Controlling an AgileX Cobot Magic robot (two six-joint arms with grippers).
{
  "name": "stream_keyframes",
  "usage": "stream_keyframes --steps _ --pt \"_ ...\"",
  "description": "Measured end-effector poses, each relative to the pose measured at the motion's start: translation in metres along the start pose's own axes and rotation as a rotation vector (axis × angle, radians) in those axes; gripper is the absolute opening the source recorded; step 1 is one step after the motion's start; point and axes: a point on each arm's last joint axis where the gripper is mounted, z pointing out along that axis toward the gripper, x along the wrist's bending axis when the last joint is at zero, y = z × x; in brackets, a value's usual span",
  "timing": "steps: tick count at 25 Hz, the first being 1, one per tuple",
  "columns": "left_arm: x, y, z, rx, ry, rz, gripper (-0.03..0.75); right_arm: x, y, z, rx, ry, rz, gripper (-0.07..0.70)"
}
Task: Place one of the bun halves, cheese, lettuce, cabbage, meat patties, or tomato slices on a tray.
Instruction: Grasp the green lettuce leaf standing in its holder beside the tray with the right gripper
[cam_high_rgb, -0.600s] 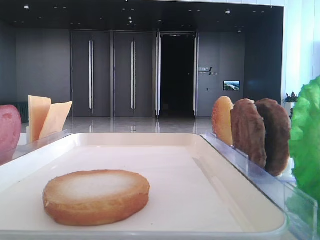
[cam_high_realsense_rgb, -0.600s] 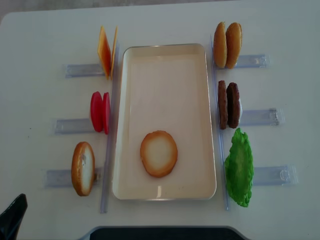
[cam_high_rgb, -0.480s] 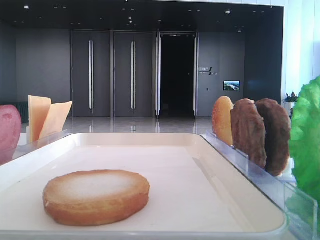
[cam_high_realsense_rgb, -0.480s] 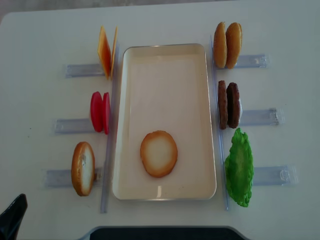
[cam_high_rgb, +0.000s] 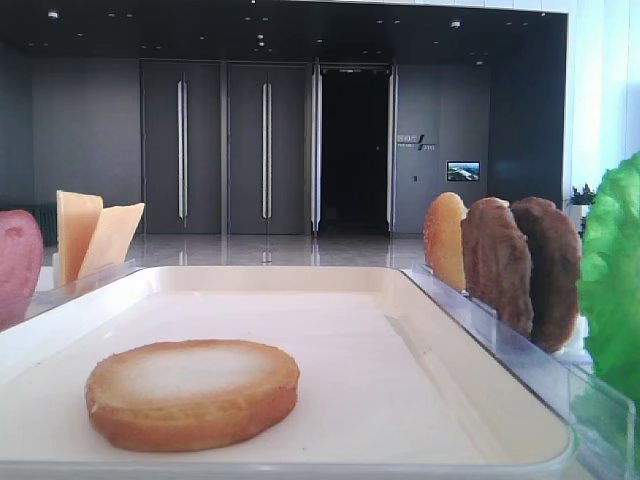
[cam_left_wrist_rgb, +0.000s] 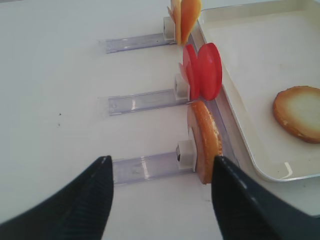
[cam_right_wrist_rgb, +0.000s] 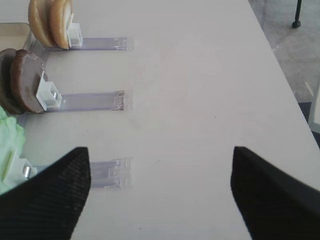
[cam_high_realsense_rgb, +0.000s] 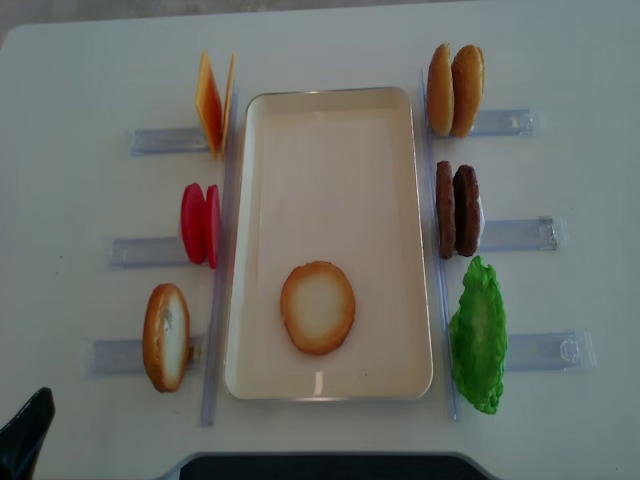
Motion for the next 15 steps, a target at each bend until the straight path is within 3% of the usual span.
stream_keyframes --steps 15 --pt "0.0 0.0 0.0 0.0 0.0 0.0 0.471 0.0 0.0 0.0 0.0 0.0 0.0 0.577"
